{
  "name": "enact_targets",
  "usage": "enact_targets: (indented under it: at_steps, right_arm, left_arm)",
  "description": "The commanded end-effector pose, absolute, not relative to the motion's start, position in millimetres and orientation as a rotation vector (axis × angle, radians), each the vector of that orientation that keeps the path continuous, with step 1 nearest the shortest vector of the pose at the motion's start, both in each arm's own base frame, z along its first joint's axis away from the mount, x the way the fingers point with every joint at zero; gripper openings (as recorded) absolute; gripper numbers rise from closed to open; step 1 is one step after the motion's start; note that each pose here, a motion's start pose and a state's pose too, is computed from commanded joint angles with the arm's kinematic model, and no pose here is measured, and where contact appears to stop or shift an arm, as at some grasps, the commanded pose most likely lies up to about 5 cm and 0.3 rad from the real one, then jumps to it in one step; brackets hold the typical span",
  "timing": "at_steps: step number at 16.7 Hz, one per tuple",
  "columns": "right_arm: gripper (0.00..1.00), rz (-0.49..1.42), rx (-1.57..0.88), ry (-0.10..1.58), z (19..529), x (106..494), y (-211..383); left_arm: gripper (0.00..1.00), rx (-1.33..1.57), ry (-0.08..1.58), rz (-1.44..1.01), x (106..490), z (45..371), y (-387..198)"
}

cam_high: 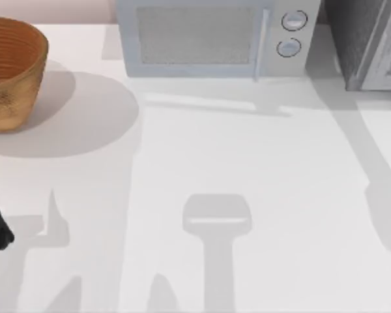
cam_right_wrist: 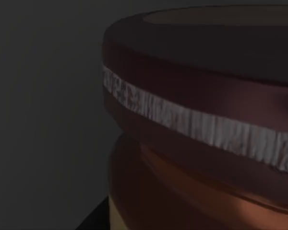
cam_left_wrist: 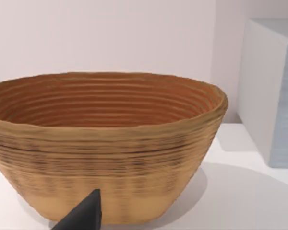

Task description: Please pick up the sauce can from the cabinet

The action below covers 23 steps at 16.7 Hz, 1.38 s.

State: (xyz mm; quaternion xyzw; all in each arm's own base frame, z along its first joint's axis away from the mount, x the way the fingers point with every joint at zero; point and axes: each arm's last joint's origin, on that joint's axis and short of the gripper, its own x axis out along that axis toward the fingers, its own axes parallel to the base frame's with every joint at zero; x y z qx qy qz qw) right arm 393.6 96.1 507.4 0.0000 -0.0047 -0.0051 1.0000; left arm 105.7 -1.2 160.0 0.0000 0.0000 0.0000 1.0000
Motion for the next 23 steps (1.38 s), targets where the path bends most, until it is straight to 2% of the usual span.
enact_targets:
  at_steps: [8,11,18,23]
  right_arm:
    - [0.0,-0.007,0.004,-0.012,511,387,98]
    - [0.0,-0.008,0.008,-0.018,530,349,104]
    - [0.0,-0.008,0.004,-0.014,566,225,100]
    - [0.0,-0.007,0.002,-0.01,568,213,99]
  left_arm:
    - [1.0,0.0,0.0,0.0,106,160,-1]
    - [1.0,0.0,0.0,0.0,106,160,-1]
    - [1.0,0.0,0.0,0.0,106,160,-1]
    - [1.0,0.0,0.0,0.0,106,160,-1]
